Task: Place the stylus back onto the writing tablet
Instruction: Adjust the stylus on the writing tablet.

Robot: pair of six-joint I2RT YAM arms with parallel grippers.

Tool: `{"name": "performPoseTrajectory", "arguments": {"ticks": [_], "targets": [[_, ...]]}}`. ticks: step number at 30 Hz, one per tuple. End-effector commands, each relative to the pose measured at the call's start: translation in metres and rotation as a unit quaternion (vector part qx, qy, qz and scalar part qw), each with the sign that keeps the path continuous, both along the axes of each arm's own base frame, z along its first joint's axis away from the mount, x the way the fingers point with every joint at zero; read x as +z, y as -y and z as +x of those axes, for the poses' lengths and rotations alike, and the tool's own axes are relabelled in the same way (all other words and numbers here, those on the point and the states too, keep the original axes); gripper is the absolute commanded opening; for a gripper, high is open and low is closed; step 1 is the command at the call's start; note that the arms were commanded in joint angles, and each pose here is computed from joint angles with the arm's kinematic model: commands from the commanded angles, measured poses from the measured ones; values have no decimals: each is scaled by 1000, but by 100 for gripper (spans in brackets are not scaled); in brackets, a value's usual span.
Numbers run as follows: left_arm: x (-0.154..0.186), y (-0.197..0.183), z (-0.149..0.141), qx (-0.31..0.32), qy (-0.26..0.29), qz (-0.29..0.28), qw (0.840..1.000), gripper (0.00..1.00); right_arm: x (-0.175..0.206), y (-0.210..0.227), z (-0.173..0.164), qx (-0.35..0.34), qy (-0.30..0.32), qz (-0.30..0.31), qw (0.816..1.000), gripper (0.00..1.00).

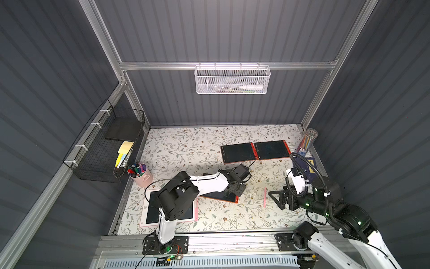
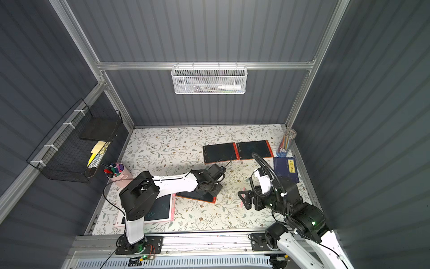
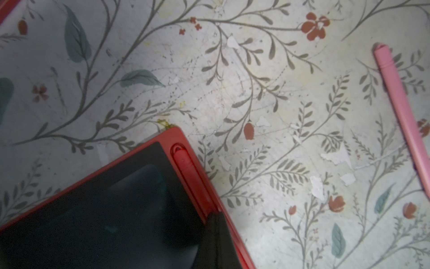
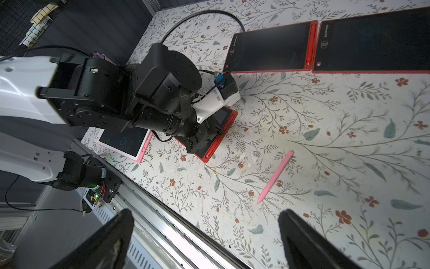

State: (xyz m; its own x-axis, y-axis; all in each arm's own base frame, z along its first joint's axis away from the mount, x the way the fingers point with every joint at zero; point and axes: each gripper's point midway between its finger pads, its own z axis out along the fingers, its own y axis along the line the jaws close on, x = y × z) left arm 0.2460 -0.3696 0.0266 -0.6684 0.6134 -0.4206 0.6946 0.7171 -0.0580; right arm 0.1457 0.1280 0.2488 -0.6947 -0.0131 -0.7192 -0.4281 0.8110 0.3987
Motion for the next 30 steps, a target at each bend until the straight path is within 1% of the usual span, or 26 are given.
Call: {"name": "performPoseTrajectory", "arguments": {"ticks": [1,5,10,12,17,18,19,23,25,27,30], "targets": [[-50,-37,-32,2,-58,99,993,0,-1,1,2,-4,5,-1,1000,99],[-63,-45,-38,8,-58,129,990,0,0,1,2,-4,6,-1,1000,99],[-67,-50,-43,10,-67,133,989,0,0,1,2,-5,7,0,1000,99],[-63,-46,-39,18,-60,125,990,0,-1,1,2,-5,6,-1,1000,99],[-29,-19,-26,43,-54,68,995,0,0,2,2,-6,7,-1,1000,99],[-14,-8,-18,48,-43,50,997,0,0,2,2,-6,7,-1,1000,99],[-6,-6,-12,56,-37,44,997,0,0,1,2,-5,7,0,1000,99],[21,-9,10,93,-16,24,995,0,1,2,2,-6,9,2,1000,99],[31,-11,16,102,-11,15,995,0,1,2,2,-6,9,2,1000,99],[41,-12,19,109,-3,7,994,0,1,2,2,-7,10,2,1000,99],[50,-11,15,105,-6,-8,994,0,1,1,2,-5,8,2,1000,99]]}}
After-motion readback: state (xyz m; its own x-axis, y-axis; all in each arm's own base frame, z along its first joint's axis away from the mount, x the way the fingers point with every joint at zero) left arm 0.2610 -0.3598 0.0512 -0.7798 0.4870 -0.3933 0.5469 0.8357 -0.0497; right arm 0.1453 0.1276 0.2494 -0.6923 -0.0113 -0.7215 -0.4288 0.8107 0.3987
